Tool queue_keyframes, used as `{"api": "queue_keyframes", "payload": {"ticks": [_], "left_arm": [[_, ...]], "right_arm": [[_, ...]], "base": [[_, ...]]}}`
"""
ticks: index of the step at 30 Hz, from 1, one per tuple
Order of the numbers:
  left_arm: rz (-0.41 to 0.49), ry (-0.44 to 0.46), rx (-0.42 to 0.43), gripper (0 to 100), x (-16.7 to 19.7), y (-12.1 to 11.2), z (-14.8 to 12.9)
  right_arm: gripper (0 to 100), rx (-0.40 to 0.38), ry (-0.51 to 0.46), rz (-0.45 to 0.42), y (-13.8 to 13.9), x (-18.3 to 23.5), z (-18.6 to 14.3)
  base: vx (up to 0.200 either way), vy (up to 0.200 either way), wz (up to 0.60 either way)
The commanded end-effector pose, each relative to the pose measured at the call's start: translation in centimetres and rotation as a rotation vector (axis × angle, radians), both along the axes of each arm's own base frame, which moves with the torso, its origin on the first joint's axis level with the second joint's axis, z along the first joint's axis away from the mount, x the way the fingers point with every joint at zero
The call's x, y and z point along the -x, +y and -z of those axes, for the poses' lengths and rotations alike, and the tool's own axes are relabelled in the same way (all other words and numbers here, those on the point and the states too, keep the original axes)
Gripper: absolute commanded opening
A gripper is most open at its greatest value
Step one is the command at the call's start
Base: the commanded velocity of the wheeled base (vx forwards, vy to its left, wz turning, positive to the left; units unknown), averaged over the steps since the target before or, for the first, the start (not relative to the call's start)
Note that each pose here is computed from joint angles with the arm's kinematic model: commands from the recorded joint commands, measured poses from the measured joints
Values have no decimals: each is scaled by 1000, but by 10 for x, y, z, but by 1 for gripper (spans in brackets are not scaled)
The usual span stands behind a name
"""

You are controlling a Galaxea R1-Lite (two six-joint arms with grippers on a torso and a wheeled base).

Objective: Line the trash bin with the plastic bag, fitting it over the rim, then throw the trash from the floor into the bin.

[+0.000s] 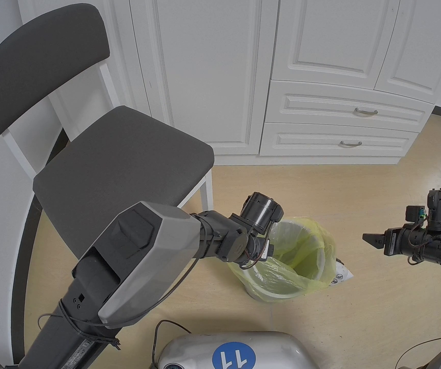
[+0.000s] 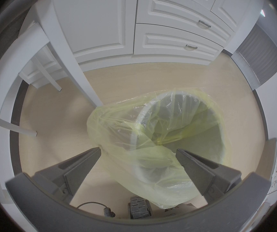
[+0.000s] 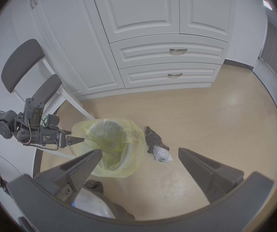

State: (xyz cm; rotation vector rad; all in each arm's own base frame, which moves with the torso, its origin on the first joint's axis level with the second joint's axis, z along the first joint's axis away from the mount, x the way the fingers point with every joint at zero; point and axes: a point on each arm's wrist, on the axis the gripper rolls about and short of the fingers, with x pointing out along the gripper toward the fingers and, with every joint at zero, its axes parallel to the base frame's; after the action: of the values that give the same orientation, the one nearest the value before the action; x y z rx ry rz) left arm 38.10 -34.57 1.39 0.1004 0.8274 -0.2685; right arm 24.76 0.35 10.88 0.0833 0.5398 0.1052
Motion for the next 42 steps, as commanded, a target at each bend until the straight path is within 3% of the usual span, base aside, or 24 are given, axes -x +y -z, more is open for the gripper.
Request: {"api": "queue_keyframes", "payload": {"ticks": [1, 2, 3, 12, 18, 22, 31, 38, 42], "left_arm": [[-9, 14, -8, 100, -2, 1, 11], [-9, 14, -8, 100, -2, 1, 11], [-13, 14, -3, 0, -2, 1, 11], [-34, 22, 13, 0, 1, 2, -2], [-64, 160, -76, 0, 25, 15, -15], [-56, 203, -113, 0, 38, 24, -16], [-26, 285, -176, 0, 53, 26, 17], [8, 284, -146, 0, 51, 14, 48], [32, 305, -115, 0, 50, 11, 48]], "right_arm": [[100, -2, 6, 4, -1, -1, 2], [100, -2, 6, 4, -1, -1, 2], [100, -2, 6, 7, -2, -1, 2], [100, -2, -2, 13, -3, -1, 0], [100, -2, -8, 19, -5, 0, -2], [100, -1, -6, 17, -5, 0, -2], [100, 2, 28, -5, 0, 1, 6], [100, -13, 101, -83, 15, -5, 24], [100, -14, 136, -108, 22, -8, 33]], "base": [[0, 0, 0], [0, 0, 0], [0, 0, 0], [0, 0, 0], [0, 0, 0], [0, 0, 0], [0, 0, 0], [0, 0, 0], [0, 0, 0]]}}
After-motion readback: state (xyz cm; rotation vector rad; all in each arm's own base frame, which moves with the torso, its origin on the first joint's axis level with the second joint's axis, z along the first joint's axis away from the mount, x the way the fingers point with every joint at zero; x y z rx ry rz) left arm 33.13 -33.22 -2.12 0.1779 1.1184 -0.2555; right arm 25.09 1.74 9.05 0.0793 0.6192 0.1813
